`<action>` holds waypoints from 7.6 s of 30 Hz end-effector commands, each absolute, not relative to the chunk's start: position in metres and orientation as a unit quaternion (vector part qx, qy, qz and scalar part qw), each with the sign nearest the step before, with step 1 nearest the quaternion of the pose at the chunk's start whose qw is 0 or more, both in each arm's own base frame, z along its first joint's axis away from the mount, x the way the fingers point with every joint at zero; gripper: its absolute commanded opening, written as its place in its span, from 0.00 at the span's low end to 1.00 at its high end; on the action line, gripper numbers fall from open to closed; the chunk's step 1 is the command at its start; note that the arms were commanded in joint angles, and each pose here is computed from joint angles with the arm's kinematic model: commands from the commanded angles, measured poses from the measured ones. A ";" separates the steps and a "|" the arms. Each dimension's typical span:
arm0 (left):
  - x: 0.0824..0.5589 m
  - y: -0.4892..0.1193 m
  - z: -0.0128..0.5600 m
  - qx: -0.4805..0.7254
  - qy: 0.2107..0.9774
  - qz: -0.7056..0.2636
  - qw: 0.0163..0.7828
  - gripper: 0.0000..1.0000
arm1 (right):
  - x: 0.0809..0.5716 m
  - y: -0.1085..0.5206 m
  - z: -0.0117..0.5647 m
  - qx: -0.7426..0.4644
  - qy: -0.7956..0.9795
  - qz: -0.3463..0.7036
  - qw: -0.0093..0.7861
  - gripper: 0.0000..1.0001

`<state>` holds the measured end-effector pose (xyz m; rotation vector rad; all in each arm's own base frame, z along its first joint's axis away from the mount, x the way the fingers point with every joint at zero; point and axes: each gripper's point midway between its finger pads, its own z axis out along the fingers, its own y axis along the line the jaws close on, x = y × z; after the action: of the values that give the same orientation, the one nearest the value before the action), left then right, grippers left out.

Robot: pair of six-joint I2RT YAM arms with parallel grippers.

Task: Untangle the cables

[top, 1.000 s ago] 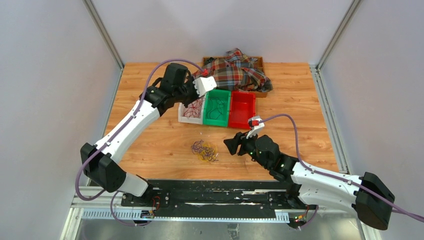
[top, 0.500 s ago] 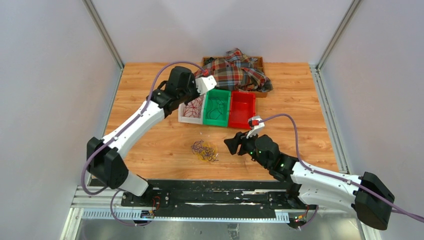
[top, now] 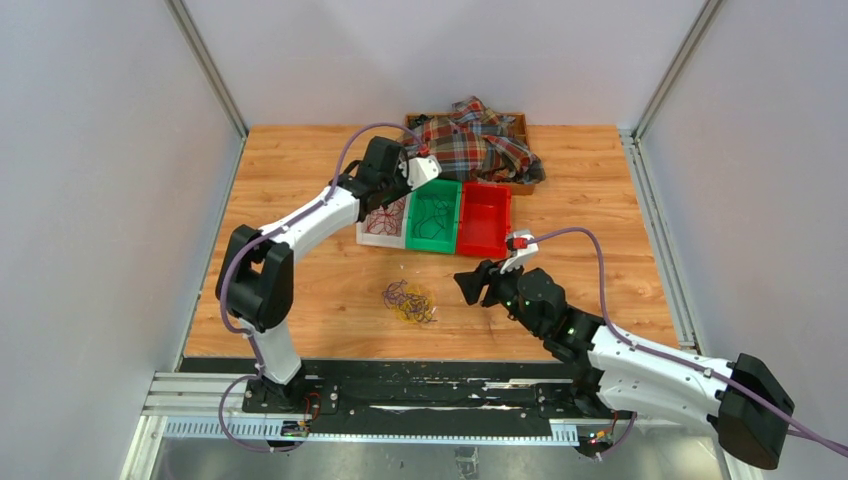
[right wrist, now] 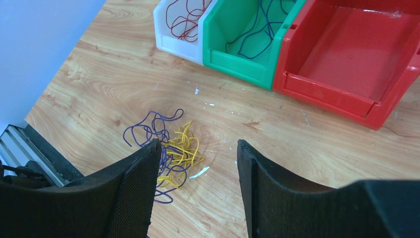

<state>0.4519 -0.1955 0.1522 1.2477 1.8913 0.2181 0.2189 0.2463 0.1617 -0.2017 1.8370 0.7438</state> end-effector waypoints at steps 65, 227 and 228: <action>0.228 -0.208 0.113 0.585 0.748 -0.271 0.158 0.98 | 0.205 0.224 0.159 -0.124 0.814 0.275 0.497 0.73; 0.220 -0.186 0.429 0.559 0.650 -0.129 0.498 0.00 | 0.216 0.343 0.176 -0.203 0.737 0.395 0.510 0.14; 0.224 -0.182 0.432 0.559 0.649 -0.113 0.504 0.00 | 0.214 0.339 0.173 -0.200 0.739 0.393 0.509 0.14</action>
<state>0.2092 -0.1964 0.4104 1.3791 1.6241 -0.4389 0.2178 0.3519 0.1722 -0.5490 1.7816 0.9575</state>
